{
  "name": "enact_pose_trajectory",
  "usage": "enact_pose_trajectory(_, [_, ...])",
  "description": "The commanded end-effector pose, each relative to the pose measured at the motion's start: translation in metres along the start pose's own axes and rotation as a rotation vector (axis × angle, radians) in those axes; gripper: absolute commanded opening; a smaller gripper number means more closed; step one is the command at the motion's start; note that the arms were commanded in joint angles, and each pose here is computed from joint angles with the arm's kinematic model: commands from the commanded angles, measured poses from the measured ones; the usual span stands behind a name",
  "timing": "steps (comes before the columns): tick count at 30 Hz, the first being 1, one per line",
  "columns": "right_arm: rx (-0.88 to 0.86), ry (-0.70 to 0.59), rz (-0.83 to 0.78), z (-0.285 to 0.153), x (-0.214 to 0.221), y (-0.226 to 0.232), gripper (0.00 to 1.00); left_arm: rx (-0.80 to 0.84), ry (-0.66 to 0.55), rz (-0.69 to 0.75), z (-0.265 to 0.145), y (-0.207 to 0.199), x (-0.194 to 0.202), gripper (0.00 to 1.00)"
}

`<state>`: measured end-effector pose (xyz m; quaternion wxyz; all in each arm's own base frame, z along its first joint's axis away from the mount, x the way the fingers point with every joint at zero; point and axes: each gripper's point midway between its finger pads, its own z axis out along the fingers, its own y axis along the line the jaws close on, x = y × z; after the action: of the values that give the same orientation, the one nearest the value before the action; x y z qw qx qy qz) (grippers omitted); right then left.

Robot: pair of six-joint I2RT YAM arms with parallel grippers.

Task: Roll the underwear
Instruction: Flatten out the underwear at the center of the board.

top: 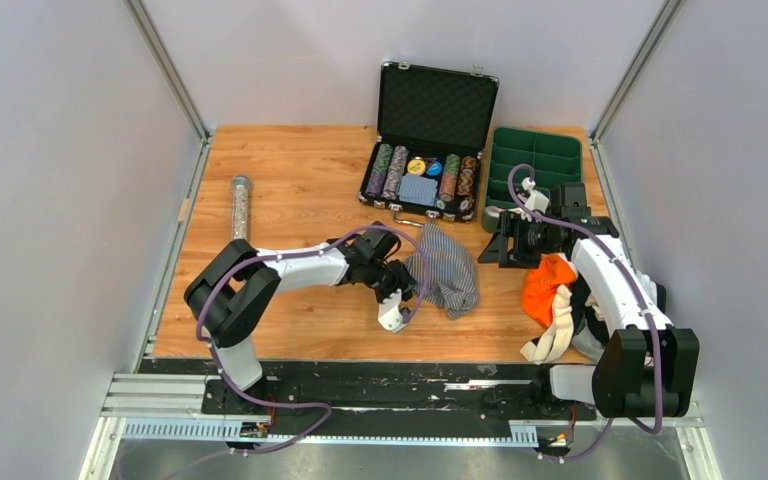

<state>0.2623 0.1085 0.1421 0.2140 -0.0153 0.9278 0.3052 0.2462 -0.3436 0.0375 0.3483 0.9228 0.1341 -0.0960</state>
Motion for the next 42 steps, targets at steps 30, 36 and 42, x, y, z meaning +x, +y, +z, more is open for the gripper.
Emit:
enact_pose_trajectory(30, [-0.064,-0.052,-0.089,-0.009,-0.033,0.012,0.58,-0.562,-0.248,-1.558,-0.227,0.104,-0.042,0.00])
enact_pose_trajectory(36, [-0.144,-0.025,-0.216,0.002,-0.050,0.049,0.58,-0.576,-0.223,-1.715,-0.255,0.055,-0.042,0.00])
enact_pose_trajectory(42, [-0.149,-0.012,-0.219,0.011,-0.066,0.051,0.58,-0.511,-0.161,-1.635,-0.267,0.033,-0.060,0.00])
